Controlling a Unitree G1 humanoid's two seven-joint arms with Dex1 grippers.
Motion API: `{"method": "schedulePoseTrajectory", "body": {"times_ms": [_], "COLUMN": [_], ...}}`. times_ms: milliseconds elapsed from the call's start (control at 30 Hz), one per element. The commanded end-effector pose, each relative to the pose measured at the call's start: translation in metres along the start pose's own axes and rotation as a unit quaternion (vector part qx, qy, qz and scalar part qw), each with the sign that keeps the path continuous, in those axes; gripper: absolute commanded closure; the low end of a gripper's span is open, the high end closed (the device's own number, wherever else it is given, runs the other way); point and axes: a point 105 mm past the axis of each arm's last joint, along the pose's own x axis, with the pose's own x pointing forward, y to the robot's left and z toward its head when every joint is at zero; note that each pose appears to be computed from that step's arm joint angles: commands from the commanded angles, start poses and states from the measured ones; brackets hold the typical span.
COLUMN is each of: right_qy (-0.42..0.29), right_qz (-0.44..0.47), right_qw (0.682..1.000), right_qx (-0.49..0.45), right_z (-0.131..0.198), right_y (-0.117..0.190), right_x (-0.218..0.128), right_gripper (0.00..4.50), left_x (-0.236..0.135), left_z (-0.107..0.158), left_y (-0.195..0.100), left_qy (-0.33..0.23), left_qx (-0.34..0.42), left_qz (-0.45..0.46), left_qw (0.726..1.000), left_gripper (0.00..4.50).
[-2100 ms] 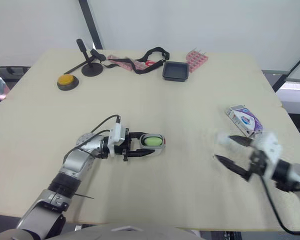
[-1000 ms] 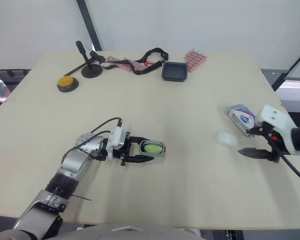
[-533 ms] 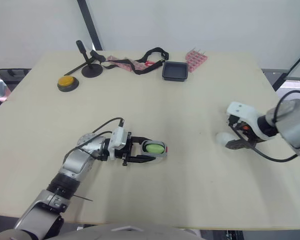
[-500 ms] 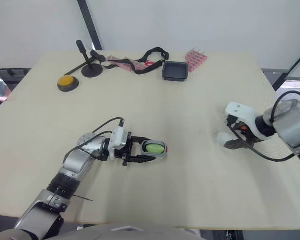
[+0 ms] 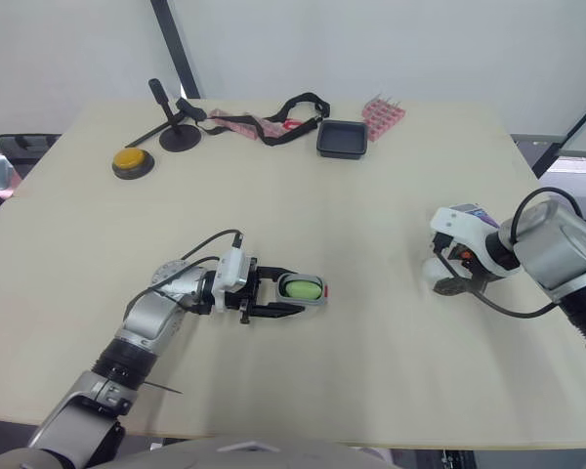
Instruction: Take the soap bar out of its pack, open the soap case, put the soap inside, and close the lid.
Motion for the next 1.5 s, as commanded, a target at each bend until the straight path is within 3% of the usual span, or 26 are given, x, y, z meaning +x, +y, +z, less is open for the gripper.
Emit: {"method": "schedulePoseTrajectory", "body": {"times_ms": [33,100,367,400,700,967,1200,1500], "right_qy": [0.000,0.003,0.005,0.005,-0.054,-0.097,-0.096,-0.075], "right_qz": [-0.017,-0.015,-0.008,-0.009,0.025,0.089,0.120,0.120], "right_qw": [1.000,1.000,1.000,1.000,0.996,0.968,0.946,0.940], "right_qx": [-0.011,-0.011,-0.018,-0.019,-0.067,-0.213,-0.287,-0.310], "right_z": [0.004,0.002,0.002,0.002,0.033,0.109,0.157,0.170], "right_y": [-0.007,-0.006,-0.003,-0.003,0.012,0.060,0.102,0.116], "right_x": [-0.006,-0.003,0.002,0.003,-0.012,-0.055,-0.047,-0.033], "right_gripper": [0.04,0.04,2.47,2.55,2.55,2.55,2.55,2.55], "left_x": [-0.001,-0.001,-0.004,-0.004,-0.007,0.004,0.014,0.012], "left_z": [0.002,0.002,0.000,0.000,-0.003,0.001,0.003,-0.003], "left_y": [0.001,0.000,0.000,0.001,0.009,0.023,0.025,0.024], "left_qy": [0.001,0.002,0.009,0.010,0.015,0.000,-0.013,-0.008], "left_qx": [0.010,0.009,0.008,0.008,0.006,0.007,0.004,0.002], "left_qz": [0.004,0.005,0.008,0.008,0.028,0.044,0.040,0.041], "left_qw": [1.000,1.000,1.000,1.000,0.999,0.999,0.999,0.999], "left_gripper": [2.57,2.57,2.57,2.57,2.57,2.57,2.57,2.57]}}
